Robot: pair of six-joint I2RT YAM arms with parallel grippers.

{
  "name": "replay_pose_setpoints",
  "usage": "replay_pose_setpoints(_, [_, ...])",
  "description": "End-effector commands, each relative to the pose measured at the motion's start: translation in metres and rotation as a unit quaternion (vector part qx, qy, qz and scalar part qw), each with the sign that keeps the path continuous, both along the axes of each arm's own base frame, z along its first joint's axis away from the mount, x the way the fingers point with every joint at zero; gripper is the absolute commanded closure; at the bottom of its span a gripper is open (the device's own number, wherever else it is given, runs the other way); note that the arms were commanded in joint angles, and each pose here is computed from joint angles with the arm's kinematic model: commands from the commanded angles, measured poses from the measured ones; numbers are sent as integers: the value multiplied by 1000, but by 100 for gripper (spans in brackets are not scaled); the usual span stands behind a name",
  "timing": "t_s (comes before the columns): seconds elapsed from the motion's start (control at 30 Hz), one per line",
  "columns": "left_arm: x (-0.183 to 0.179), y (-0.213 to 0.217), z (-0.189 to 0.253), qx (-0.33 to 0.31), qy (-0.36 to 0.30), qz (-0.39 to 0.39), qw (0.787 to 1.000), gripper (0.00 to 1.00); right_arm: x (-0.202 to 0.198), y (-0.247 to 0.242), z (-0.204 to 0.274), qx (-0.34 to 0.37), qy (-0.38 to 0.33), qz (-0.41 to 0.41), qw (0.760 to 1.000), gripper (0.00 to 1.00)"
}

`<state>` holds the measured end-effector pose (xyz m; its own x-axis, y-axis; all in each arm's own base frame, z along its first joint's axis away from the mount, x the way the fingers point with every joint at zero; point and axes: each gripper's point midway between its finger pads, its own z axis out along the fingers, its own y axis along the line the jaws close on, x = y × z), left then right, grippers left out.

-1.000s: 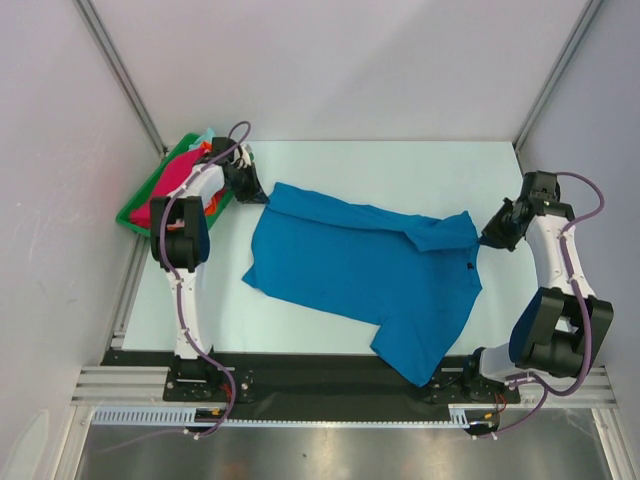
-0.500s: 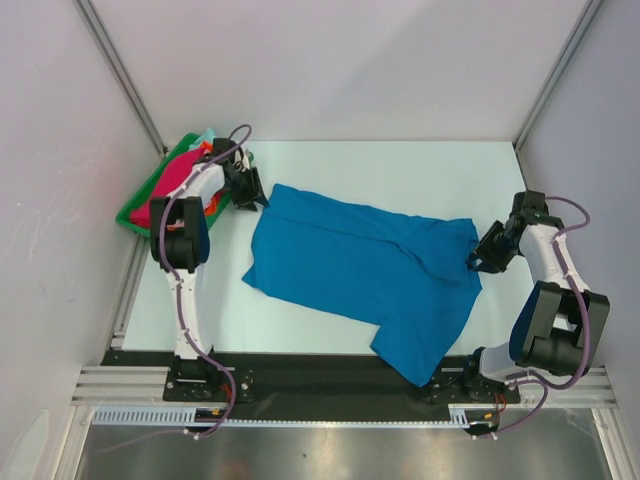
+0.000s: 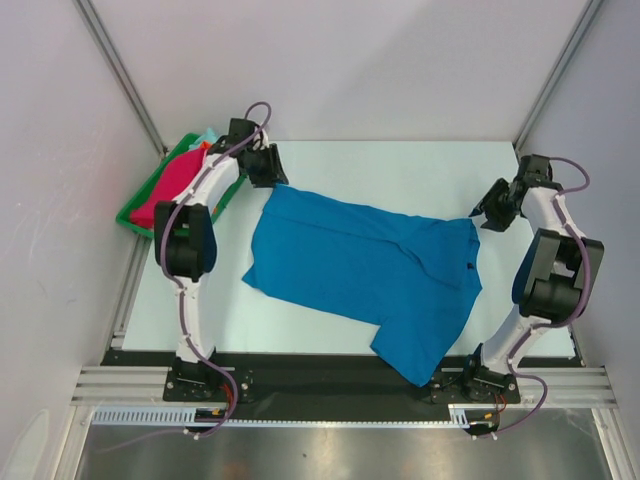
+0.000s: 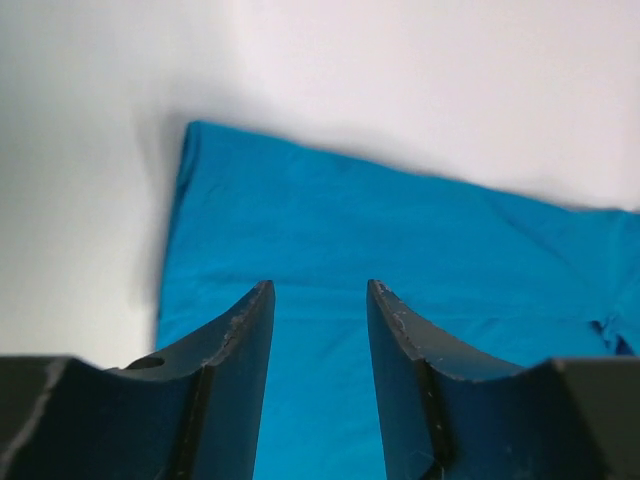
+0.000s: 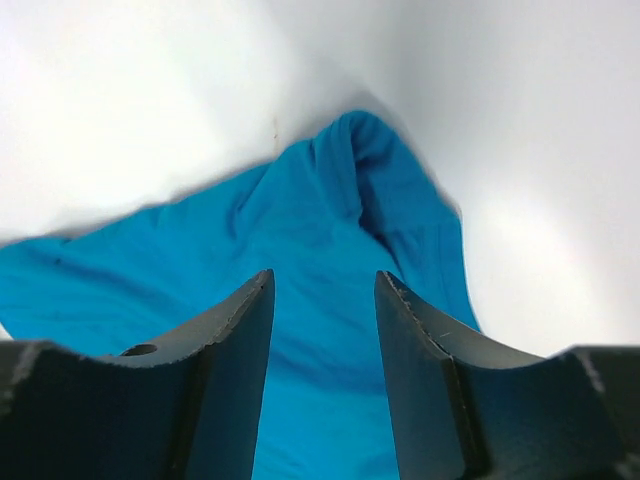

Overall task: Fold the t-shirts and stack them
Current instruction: Fold the tshirt

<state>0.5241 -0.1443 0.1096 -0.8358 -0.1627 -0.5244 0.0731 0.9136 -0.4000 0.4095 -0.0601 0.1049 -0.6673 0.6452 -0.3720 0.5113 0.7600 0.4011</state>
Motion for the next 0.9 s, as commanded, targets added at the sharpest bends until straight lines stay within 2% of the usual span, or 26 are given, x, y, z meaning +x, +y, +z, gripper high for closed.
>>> replay_pose_setpoints(0.0, [17,-12,-7,-45,-5,6,999,53,23,-10,7,-12,-25,6,1000,51])
replay_pose_setpoints(0.43, [21,-11,-55,-66,57,18,996,55,40,-6,-49,18,13,18,1000,49])
replay_pose_setpoints(0.53, [21,-6,-60,-63,64,22,996,55,49,-9,-56,22,15,12,1000,51])
replay_pose_setpoints(0.63, [20,0,-67,-57,72,29,995,55,55,-16,-60,21,18,-7,1000,78])
replay_pose_setpoints(0.67, [19,1,-71,-56,77,31,995,55,55,-27,-61,4,23,-26,999,91])
replay_pose_setpoints(0.73, [18,3,-73,-54,79,33,995,55,55,-38,-59,-6,19,-51,999,99])
replay_pose_setpoints(0.87, [17,5,-79,-51,84,31,995,55,53,-63,-55,-42,11,-97,994,100])
